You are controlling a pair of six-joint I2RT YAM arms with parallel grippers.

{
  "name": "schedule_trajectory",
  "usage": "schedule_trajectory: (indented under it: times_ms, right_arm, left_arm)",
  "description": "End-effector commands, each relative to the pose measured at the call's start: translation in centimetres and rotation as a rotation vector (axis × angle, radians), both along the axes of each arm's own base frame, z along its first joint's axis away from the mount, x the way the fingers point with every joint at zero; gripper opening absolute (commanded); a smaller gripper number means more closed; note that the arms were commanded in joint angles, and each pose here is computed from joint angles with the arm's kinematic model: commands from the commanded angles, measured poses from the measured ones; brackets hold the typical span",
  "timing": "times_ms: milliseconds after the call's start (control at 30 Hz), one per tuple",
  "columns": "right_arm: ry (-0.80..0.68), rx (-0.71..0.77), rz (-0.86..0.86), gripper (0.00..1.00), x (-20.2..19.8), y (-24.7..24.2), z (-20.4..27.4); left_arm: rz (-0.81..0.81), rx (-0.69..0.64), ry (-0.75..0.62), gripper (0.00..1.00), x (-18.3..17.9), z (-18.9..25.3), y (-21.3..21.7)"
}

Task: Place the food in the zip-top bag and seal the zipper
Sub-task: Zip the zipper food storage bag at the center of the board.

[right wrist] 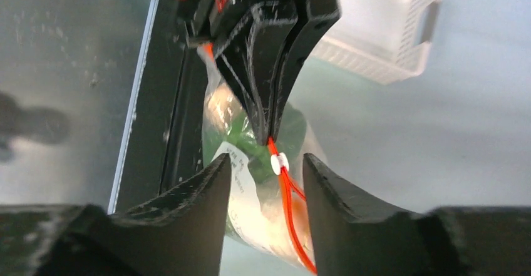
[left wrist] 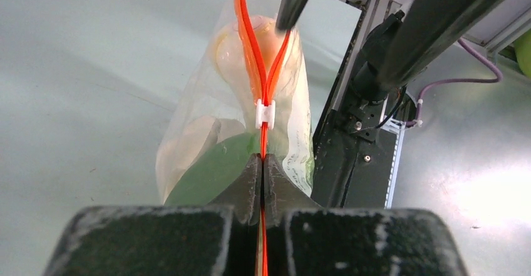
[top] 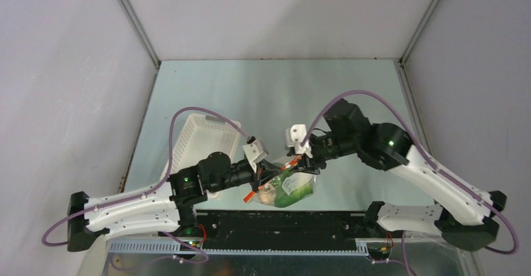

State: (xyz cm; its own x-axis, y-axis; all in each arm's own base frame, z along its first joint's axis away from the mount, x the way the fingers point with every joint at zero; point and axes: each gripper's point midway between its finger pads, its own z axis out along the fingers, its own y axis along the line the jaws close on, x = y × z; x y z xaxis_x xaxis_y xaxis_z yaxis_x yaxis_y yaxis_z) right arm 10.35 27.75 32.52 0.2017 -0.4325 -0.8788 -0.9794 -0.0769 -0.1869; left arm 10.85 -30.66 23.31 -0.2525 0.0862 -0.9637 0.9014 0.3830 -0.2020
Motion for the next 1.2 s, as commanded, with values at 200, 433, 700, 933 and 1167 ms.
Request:
schedule_trajectory:
  times_ms: [200,433,700,933,1167]
  right_arm:
    - [0.020,-0.197,0.191,0.40,-1.4,-0.3,-2.7]
    - [0.016,-0.170,0.179,0.42,-0.1,1.7,-2.9]
    - [0.060,-0.185,0.218,0.43,-0.1,2.9,-3.9]
    - [0.100,-0.251,0.199,0.22,-0.3,2.0,-5.0]
    - [0.103,-0.287,0.157,0.28,-0.1,1.2,-5.5]
  left_arm:
    - [-0.031,-0.099,-0.080,0.00,-0.5,4.6,0.3]
    - [-0.056,-0.112,-0.087,0.00,-1.0,4.9,0.3]
    - [-0.054,-0.110,-0.088,0.00,-1.0,4.8,0.3]
    - [-0.025,-0.097,-0.079,0.00,-0.7,4.2,0.5]
    - [0.009,-0.106,-0.074,0.00,-0.3,4.0,0.9]
